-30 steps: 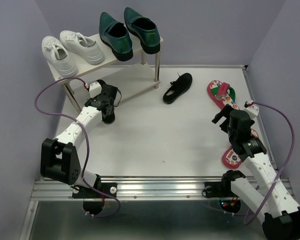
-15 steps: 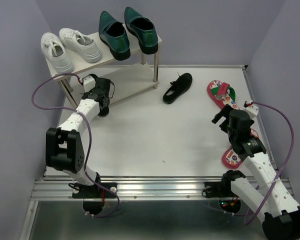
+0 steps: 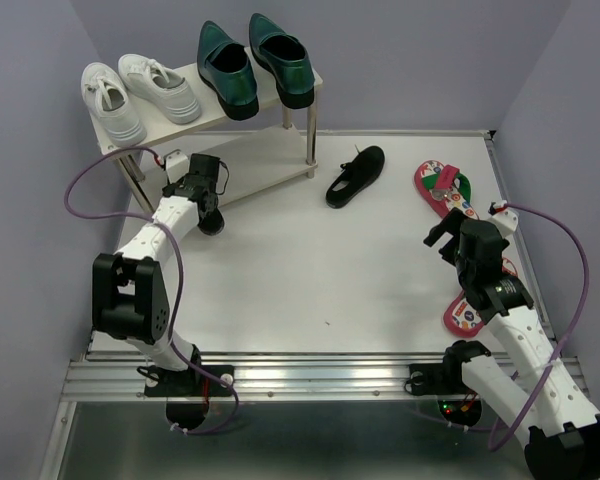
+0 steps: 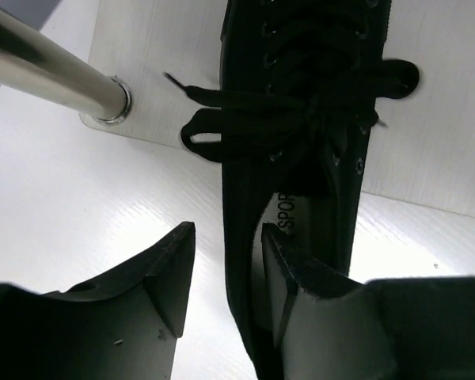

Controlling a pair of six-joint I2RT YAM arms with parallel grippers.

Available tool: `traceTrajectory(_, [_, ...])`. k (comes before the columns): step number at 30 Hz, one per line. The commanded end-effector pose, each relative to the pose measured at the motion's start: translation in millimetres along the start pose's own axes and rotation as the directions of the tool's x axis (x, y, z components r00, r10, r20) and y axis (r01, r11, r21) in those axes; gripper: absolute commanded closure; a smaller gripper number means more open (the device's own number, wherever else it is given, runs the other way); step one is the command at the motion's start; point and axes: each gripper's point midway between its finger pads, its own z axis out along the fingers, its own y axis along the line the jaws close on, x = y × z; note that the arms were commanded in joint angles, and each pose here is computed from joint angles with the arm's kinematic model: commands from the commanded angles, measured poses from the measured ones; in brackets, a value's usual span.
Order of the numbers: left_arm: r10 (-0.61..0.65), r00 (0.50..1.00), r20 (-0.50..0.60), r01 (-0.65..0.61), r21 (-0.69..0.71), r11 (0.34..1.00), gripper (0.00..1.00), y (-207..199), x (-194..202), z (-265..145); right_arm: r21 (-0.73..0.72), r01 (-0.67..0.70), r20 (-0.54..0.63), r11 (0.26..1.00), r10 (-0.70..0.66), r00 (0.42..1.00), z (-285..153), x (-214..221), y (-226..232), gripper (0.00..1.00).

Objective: Place and organize the shoes onto the shoe shelf

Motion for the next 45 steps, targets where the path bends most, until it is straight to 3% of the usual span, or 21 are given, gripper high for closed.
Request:
traceTrajectory(1, [-0.065,0.994,0.086,0.06,0.058,0.996,0.49,2,-35,-25,-0.028,-0.007,0.031,1.0,0.008,0.999,0,-8,6,0.0])
traceTrajectory(16, [0.03,0.997,0.076,-0.04,0.138,0.99,0.45,-11,-1,-83,-0.036,-0.013,0.024,0.999,0.013,1.0,0,-6,7,0.0])
traceTrajectory(23, [0.107,0.992,0.067,-0.113,0.08,0.99,0.44,-12,13,-72,-0.037,-0.011,0.02,0.999,0.012,1.0,0,-4,7,0.0])
traceTrajectory(25, [0.127,0.99,0.061,-0.131,0.065,0.989,0.15,-16,15,-66,-0.039,-0.013,0.022,0.999,0.013,1.0,0,-5,7,0.0])
traceTrajectory(27, [0.124,0.99,0.062,-0.128,0.061,0.99,0.12,-18,15,-64,-0.038,-0.011,0.026,0.999,0.012,1.0,-1,-6,7,0.0])
traceTrajectory(33, [0.113,0.992,0.064,-0.116,0.057,0.992,0.19,-19,21,-56,-0.037,-0.009,0.025,0.999,0.01,1.0,0,-6,7,0.0])
traceTrajectory(38, [0.101,0.993,0.065,-0.103,0.034,0.994,0.4,-16,21,-45,-0.036,-0.007,0.021,0.999,0.008,1.0,1,-5,7,0.0])
traceTrajectory(45, [0.092,0.994,0.059,-0.093,0.014,0.996,0.37,-10,14,-34,-0.033,-0.008,0.022,0.999,0.009,1.0,1,-5,7,0.0])
